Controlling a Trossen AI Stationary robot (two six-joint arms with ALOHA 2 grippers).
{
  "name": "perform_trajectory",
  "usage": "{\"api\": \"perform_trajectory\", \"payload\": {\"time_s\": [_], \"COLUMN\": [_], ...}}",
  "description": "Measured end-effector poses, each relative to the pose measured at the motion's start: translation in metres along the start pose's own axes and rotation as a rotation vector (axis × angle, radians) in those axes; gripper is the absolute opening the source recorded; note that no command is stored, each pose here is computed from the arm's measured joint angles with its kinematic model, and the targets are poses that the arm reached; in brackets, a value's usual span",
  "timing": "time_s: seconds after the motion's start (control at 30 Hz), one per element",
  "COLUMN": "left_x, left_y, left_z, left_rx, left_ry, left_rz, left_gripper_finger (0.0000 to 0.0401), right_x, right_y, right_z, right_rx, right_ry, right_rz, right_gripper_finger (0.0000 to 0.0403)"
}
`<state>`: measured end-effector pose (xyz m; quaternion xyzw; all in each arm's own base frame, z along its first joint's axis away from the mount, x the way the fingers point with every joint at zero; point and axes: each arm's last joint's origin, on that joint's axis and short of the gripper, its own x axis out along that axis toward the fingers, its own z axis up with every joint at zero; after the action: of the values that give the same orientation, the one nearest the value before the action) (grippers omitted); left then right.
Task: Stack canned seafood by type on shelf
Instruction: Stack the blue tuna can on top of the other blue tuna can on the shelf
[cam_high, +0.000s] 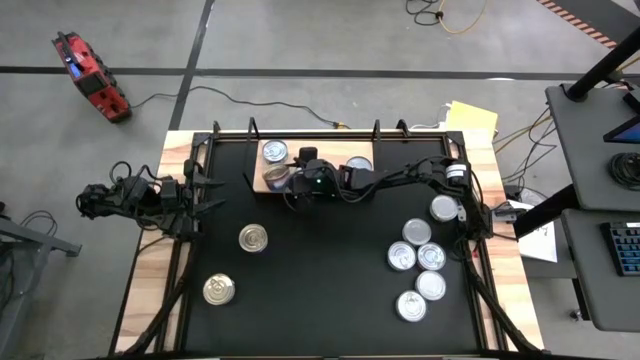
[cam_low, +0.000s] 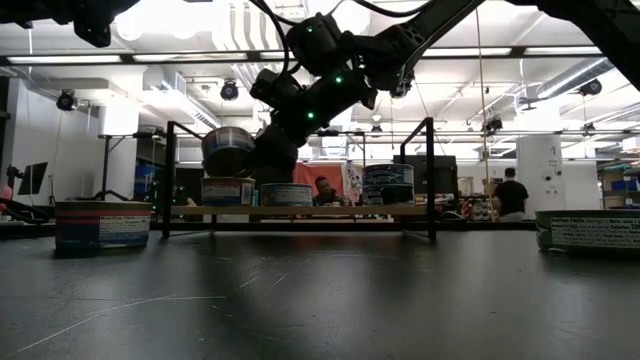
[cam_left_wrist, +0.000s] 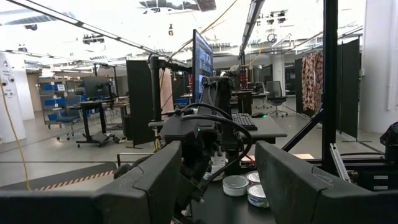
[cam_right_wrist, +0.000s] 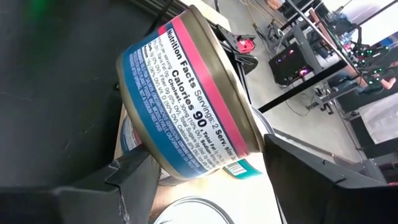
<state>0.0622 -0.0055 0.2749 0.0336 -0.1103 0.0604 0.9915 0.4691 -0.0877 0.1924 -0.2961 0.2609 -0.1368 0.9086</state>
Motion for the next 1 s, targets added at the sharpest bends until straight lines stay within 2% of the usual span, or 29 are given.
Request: {"api": "perform_trajectory", "payload": {"time_s": [0.57,1.0], "left_x": [0.000,0.000], "left_y": [0.000,0.000], "left_z": [0.000,0.000], "left_rx": [0.000,0.000], "left_ry": [-0.001,-0.001], "left_rz": [0.000,0.001], "left_gripper_finger": [0.0190,0.0190], "right_x": [0.003,0.003], "right_y": [-0.012,-0.009], "right_z": [-0.008,-0.011], "right_rx": [0.027,0.037], "right_ry": [0.015,0.050], "right_rz": [-0.024,0.002], "right_gripper_finger": [0.0237,0.0279]}}
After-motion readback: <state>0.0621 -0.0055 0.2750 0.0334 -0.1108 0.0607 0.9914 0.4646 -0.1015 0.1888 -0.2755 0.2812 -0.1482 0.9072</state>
